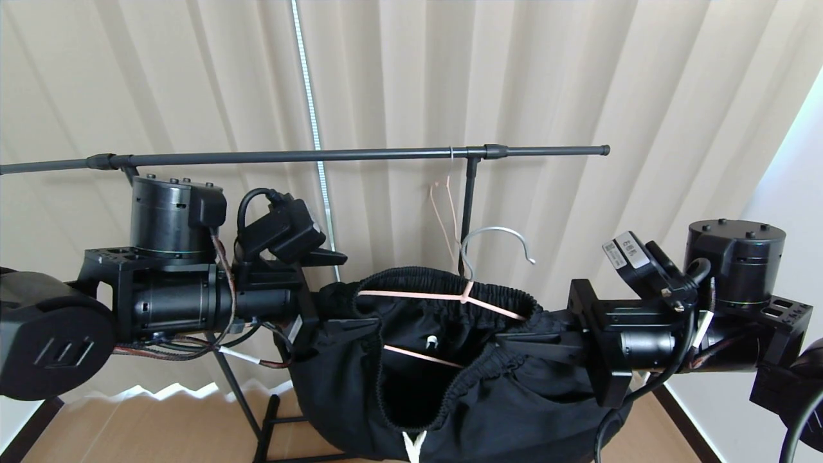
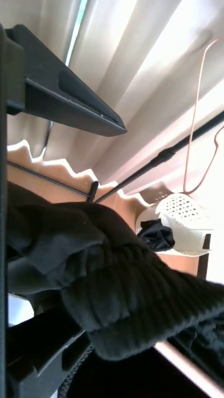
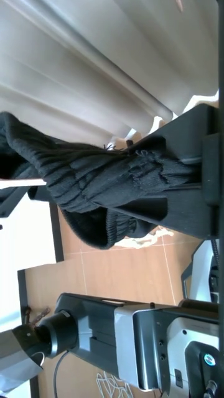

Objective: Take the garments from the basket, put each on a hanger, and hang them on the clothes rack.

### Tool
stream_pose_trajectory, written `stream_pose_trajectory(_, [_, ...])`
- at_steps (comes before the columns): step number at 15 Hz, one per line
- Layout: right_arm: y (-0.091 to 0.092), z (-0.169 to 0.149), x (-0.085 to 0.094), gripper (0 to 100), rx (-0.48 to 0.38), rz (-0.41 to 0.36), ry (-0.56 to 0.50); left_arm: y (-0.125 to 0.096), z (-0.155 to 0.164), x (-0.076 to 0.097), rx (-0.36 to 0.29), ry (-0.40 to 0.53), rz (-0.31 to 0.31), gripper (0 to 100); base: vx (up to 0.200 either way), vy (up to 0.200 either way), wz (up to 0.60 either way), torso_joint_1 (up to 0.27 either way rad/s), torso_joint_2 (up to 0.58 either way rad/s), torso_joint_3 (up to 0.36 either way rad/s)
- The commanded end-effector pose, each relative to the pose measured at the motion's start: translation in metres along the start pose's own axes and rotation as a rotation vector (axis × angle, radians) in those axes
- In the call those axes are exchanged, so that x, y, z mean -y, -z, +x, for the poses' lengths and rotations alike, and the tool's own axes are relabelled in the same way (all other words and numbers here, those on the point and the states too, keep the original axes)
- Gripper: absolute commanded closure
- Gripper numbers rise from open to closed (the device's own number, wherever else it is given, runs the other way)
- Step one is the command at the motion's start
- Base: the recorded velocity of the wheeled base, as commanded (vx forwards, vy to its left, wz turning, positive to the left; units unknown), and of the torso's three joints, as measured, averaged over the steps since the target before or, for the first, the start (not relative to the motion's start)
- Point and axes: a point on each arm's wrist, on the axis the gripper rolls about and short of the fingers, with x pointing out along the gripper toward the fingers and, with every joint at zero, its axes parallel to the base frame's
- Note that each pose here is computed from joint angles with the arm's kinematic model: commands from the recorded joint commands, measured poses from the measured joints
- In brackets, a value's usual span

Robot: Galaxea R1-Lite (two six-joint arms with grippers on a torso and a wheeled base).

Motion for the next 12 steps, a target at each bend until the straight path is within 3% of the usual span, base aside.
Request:
stream_pose_trajectory(1, [-0.001,-0.004,0.003,100,0.006,-0.002,0.01,-0.007,-0.032,0.009,-0.015,-0.015,-0.011,0,0.0,0.0,0.0,0.0,0.0,0.0])
stream_pose_trajectory(2, [-0.004,-0.007,0.002,100,0.017,-0.009,-0.005,-0.002,-0.044,0.007,-0.057,-0.032,-0.031,0,0.0,0.0,0.0,0.0,0.0,0.0])
stream_pose_trajectory(4, [-0.006,-0.009,0.002,100,0.025,-0.017,-0.006,0.002,-0.05,0.003,-0.079,-0.047,0.015,0,0.0,0.0,0.0,0.0,0.0,0.0])
stream_pose_trajectory(6, [-0.007,-0.009,0.002,100,0.029,-0.02,-0.017,0.001,-0.048,0.002,-0.087,-0.058,0.045,0,0.0,0.0,0.0,0.0,0.0,0.0])
stream_pose_trajectory(9, [-0.006,-0.009,0.001,100,0.033,-0.017,-0.055,0.002,-0.029,0.0,-0.173,-0.118,0.058,0,0.0,0.0,0.0,0.0,0.0,0.0])
stream_pose_trajectory(12, [-0.004,-0.006,0.003,100,0.03,-0.01,-0.069,-0.011,-0.012,0.0,-0.141,-0.092,0.04,0,0.0,0.0,0.0,0.0,0.0,0.0])
